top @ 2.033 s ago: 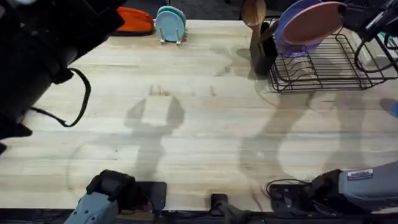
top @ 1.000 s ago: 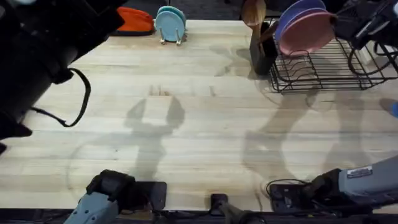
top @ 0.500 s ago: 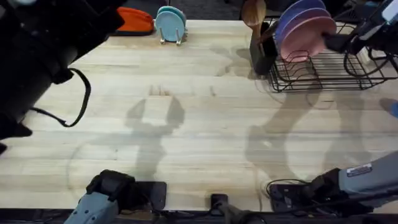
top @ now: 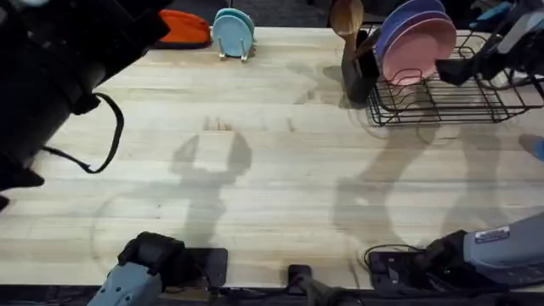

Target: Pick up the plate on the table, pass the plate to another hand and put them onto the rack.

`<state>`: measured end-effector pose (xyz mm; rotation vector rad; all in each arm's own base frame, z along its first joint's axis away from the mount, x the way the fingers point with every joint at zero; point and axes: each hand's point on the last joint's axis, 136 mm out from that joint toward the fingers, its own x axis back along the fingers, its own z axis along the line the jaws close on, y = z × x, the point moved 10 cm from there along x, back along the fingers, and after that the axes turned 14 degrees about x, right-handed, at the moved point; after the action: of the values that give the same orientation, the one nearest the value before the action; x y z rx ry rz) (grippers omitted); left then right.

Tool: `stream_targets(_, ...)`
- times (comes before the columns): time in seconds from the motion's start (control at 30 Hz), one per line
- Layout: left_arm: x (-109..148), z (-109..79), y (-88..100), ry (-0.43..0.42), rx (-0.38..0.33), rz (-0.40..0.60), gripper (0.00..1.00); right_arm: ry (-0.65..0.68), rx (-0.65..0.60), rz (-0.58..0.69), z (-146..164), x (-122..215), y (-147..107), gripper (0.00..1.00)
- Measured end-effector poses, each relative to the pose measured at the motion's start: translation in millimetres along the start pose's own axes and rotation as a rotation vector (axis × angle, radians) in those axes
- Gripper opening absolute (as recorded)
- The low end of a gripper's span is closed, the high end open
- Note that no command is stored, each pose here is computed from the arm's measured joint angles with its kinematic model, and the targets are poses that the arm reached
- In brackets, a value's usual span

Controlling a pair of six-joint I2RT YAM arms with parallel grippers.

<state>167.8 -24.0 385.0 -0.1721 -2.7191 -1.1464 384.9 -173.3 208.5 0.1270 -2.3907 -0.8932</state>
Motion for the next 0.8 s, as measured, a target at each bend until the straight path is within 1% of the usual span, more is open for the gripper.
stream_targets(0.13, -0.1, 0.0, 0.0, 0.0, 0.0, 0.0, 0.993, 0.018, -0.067, 0.131, 3.6, 24.9, 12.7, 0.994)
stream_targets(0.27, 0.0, 0.0, 0.0, 0.0, 0.0, 0.0, 0.993, 0.034, -0.119, 0.189, 8.8, 53.8, 35.0, 0.994)
stream_targets(0.53, 0.0, 0.5, 0.5, 0.007, 0.0, -0.007, 0.994, 0.049, -0.233, 0.201, 25.3, 99.2, 86.3, 0.994)
stream_targets(0.8, 0.0, 1.0, 1.0, 0.014, 0.0, -0.014, 0.993, 0.073, -0.366, 0.2, 48.8, 135.7, 123.0, 0.994)
